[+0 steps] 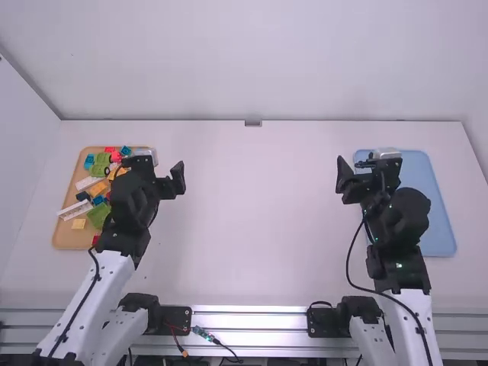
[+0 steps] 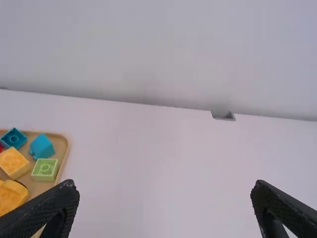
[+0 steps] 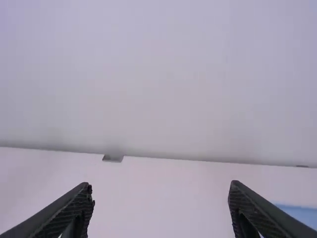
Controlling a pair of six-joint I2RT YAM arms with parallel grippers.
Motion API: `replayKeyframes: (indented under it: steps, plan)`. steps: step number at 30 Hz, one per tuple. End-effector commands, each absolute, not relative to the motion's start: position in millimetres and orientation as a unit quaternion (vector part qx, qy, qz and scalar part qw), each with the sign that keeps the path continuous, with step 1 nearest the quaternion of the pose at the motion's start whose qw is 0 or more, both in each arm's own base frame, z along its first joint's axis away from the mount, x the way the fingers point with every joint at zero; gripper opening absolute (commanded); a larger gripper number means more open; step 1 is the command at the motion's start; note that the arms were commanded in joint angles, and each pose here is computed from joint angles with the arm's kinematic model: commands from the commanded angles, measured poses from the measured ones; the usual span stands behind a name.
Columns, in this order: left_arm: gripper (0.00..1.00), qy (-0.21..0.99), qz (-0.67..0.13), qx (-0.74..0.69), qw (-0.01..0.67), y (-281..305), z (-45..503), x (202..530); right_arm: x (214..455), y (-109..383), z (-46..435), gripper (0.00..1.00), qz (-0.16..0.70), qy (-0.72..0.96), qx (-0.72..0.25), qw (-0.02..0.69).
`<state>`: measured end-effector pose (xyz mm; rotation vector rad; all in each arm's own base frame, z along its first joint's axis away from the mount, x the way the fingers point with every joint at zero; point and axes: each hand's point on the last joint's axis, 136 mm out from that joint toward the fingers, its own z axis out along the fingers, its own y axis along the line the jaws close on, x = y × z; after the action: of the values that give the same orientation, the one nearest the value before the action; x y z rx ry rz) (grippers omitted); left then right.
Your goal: Assemble lego blocks to make yellow taxi
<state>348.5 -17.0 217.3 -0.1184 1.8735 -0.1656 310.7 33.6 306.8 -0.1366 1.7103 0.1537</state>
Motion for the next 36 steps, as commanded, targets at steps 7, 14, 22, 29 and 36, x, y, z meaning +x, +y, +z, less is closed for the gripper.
replayKeyframes:
  steps: [7,14,22,29,36]
  plan:
    - [0.99,0.8,-0.069,-0.061,0.592,-15,220,351,331,43,325,0.86,0.052,0.771,-0.094,0.628]
    - [0.99,0.798,-0.075,-0.066,0.594,-16,223,352,352,48,291,0.99,0.057,0.815,-0.101,0.568]
    - [0.99,0.82,-0.058,-0.158,0.548,4,224,353,374,49,245,0.99,0.05,0.847,-0.114,0.518]
    - [0.99,0.85,-0.048,-0.161,0.499,3,225,368,385,50,209,0.99,0.053,0.871,-0.113,0.475]
    - [0.99,0.855,-0.051,-0.157,0.491,1,216,381,396,52,191,0.99,0.059,0.879,-0.108,0.461]
